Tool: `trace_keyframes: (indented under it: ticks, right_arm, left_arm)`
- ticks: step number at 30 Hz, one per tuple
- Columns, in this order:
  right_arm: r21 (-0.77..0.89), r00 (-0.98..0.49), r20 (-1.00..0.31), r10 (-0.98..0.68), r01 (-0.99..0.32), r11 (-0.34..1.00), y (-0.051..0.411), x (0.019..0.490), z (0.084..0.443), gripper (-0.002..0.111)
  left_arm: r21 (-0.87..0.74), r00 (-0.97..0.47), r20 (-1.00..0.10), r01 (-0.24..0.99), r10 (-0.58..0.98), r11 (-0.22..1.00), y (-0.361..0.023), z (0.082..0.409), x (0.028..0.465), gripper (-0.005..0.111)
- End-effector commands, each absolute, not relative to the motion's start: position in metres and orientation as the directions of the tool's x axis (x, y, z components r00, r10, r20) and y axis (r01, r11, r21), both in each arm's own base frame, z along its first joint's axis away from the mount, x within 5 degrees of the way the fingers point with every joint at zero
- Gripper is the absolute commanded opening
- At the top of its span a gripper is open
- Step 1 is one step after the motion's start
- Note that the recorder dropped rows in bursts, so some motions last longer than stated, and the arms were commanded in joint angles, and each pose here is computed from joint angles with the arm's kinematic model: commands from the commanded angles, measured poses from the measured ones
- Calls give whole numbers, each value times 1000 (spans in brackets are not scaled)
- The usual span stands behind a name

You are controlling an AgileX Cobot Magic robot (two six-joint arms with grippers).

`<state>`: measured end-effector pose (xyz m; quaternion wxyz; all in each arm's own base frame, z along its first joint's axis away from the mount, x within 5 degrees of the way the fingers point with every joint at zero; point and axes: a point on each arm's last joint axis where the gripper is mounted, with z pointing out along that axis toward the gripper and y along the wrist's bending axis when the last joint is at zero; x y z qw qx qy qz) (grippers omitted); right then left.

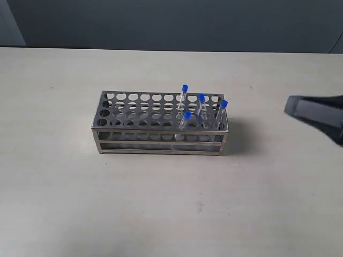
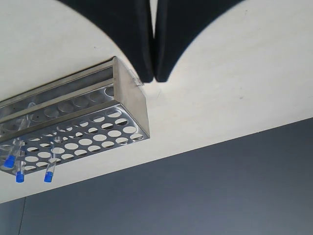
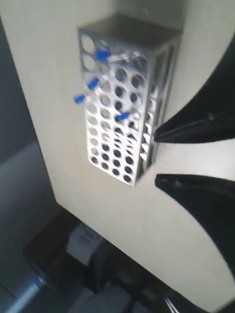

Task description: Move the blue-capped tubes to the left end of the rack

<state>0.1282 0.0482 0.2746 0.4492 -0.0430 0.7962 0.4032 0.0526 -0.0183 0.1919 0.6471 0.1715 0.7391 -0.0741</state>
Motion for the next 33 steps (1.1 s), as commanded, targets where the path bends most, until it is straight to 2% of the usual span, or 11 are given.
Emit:
trace_keyframes:
  ticks: [1,5,8,10,15,19,24,29,33]
  right_arm:
    - [560,-500,-796,341,-395,728,42,130,296,23]
    - [543,-488,-810,325,-416,730,42,130,303,23]
    - [477,-388,-849,359,-272,836,25,140,310,23]
    - [446,-372,-859,351,-211,870,19,142,312,23]
    - [234,-350,-918,186,-102,967,4,141,320,23]
    - [79,-351,-934,70,-11,997,-6,133,330,23]
    - [60,-344,-934,95,113,992,-13,116,335,23]
    - [51,-336,-940,65,52,997,-3,96,332,23]
    - [141,-357,-927,114,-48,989,9,86,311,23]
  left_arm:
    - [108,-98,-984,355,152,929,-19,192,52,0]
    - [108,-98,-984,355,152,929,-19,192,52,0]
    - [108,-98,-984,355,152,929,-19,192,52,0]
    - [108,-98,-984,355,152,929,-19,192,52,0]
    - [108,-98,-984,355,152,929,-19,192,52,0]
    - [108,-98,-984,355,152,929,-19,192,52,0]
    - [108,-98,-984,355,152,929,-19,192,52,0]
    - [108,-98,-984,355,152,929,-19,192,52,0]
    - [108,-98,-984,355,152,929,-19,192,52,0]
